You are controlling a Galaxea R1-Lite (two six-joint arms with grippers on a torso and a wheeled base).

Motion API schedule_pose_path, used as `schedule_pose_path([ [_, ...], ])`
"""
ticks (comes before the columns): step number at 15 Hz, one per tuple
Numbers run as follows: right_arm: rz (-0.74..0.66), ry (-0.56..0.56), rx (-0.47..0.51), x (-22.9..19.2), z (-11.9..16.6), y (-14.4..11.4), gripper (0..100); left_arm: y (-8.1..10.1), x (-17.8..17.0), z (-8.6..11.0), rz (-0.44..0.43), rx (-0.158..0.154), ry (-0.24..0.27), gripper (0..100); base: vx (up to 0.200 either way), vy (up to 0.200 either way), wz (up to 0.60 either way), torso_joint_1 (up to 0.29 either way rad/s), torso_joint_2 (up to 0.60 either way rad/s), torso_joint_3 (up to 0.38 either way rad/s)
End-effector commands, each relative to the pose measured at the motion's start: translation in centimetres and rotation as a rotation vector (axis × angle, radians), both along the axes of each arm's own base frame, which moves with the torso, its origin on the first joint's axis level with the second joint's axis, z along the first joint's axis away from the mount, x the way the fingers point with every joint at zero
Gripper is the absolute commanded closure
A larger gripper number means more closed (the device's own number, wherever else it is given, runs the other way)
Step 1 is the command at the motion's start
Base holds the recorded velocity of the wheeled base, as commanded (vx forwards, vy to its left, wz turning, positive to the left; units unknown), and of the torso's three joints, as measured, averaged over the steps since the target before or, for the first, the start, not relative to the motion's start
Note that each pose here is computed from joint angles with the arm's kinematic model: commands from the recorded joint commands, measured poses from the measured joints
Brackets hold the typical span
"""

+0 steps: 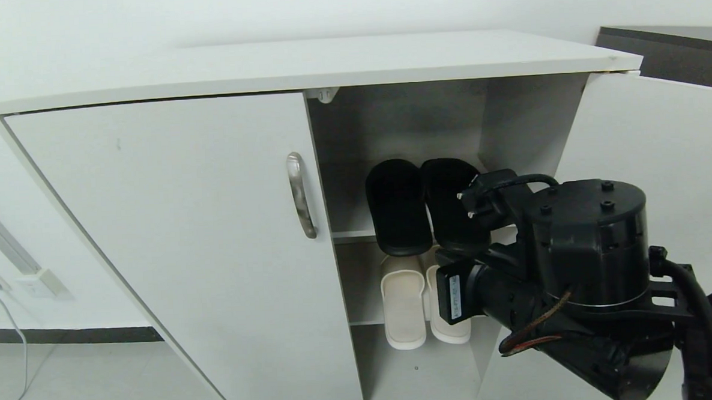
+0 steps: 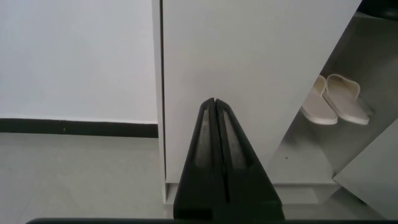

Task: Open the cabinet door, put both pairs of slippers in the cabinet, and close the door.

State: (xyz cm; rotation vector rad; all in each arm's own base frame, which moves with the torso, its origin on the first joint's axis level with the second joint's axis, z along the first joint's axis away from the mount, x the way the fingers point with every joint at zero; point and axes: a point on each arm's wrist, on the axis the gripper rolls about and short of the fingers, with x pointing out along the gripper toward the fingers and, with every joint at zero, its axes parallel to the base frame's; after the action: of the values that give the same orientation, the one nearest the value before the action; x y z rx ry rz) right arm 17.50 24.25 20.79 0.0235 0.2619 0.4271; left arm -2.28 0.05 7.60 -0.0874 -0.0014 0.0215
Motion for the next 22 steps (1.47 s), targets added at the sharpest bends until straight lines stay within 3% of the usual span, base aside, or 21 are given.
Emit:
schedule_pose_path([
  [1,0.000,0.011,-0.014,0.1,-0.6,0.1,100,0.0,0.0,0.0,0.000,-0.002,-0.001,100,0.000,0.000,0.00,0.000,0.00,0.000],
  [12,0.030,-0.042,0.041,-1.4,1.4,-0.6,100,0.0,0.0,0.0,0.000,-0.002,0.000,100,0.000,0.000,0.00,0.000,0.00,0.000],
  [15,0.105,-0.006,0.011,-2.6,0.1,-1.2,100,0.0,0.0,0.0,0.000,-0.002,-0.001,100,0.000,0.000,0.00,0.000,0.00,0.000],
  [22,0.154,0.014,0.006,-2.8,-0.3,-1.3,100,0.0,0.0,0.0,0.000,-0.002,-0.001,100,-0.200,0.000,0.00,0.000,0.00,0.002],
])
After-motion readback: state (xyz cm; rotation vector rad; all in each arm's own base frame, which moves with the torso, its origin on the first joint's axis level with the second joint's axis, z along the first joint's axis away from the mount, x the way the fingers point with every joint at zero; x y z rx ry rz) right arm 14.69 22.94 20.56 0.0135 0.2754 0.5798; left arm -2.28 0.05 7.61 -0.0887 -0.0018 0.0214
